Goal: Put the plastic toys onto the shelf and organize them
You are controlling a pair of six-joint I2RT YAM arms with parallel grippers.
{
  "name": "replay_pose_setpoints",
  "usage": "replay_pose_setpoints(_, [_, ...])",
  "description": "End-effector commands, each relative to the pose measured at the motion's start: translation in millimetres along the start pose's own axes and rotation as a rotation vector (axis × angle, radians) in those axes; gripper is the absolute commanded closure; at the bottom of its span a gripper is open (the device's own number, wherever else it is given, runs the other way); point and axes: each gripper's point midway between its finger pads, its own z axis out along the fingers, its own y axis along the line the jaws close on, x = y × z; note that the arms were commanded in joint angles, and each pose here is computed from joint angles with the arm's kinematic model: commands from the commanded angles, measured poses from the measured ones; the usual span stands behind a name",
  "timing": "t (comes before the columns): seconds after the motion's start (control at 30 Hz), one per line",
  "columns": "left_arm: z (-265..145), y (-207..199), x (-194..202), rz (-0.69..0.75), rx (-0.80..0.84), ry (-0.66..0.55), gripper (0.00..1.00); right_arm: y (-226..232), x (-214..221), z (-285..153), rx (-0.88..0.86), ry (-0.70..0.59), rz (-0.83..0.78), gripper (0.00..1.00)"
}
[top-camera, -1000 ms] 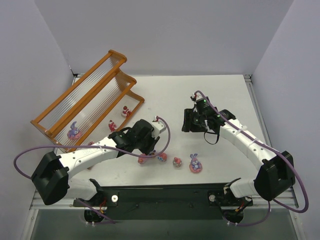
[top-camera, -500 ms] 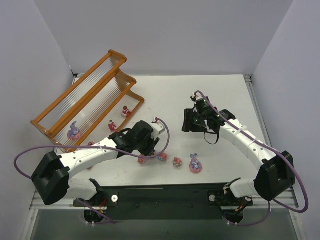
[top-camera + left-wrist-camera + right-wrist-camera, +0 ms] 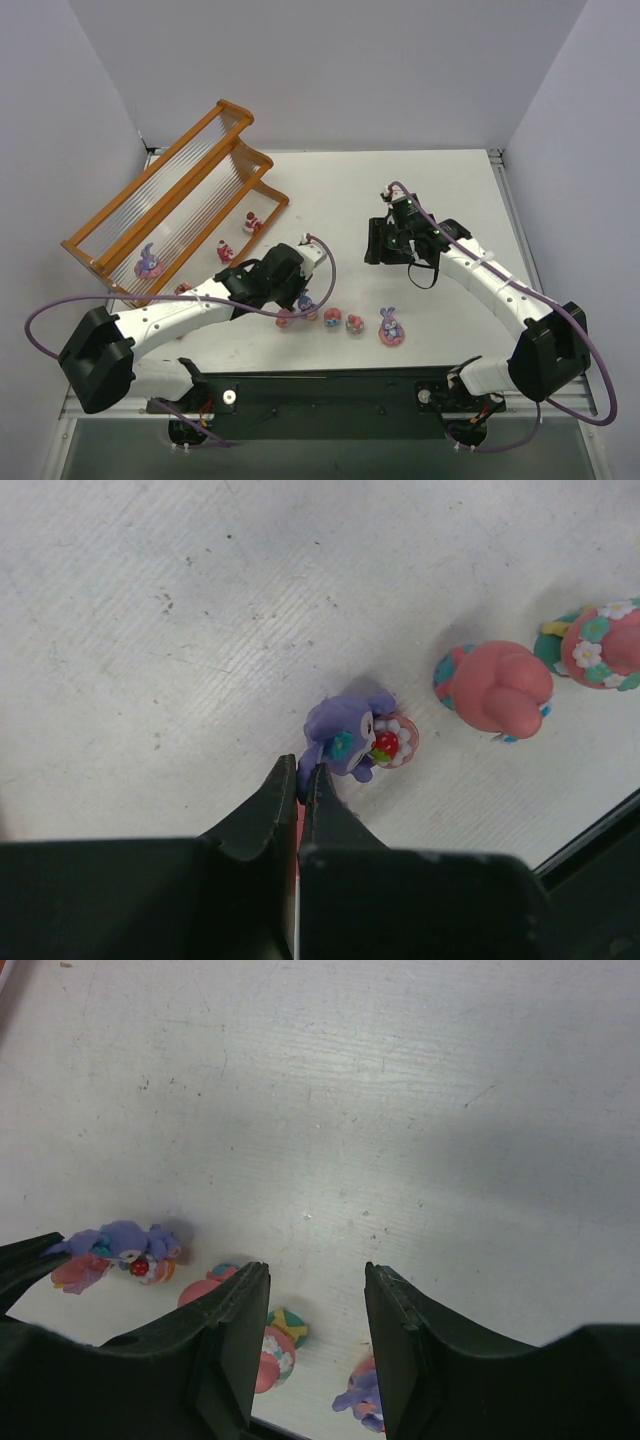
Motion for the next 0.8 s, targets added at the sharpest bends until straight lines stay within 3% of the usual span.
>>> replay_pose_setpoints(0.0, [-20,20,-31,-0.005,-0.109,-0.116,1.0,-6,-2,-7,0.026,-0.005,-0.003,0.57])
replay_pose_setpoints(0.43, [-118,97,-90,-0.017,-0.552,-0.236,1.0,-8,-4,-7,0.03,-0.012,0.002,0.57])
replay_pose_setpoints(0.6, [-159,126,-101,-0.048,-0.717,-0.205,1.0,-9,-5,-8,0.03,-0.014,0.004,0.57])
replay_pose_setpoints(0.77, [-186,152,-104,-0.096,-0.745,-0.202,1.0,-8,-5,-8,0.028,-0.016,0.003,0.57])
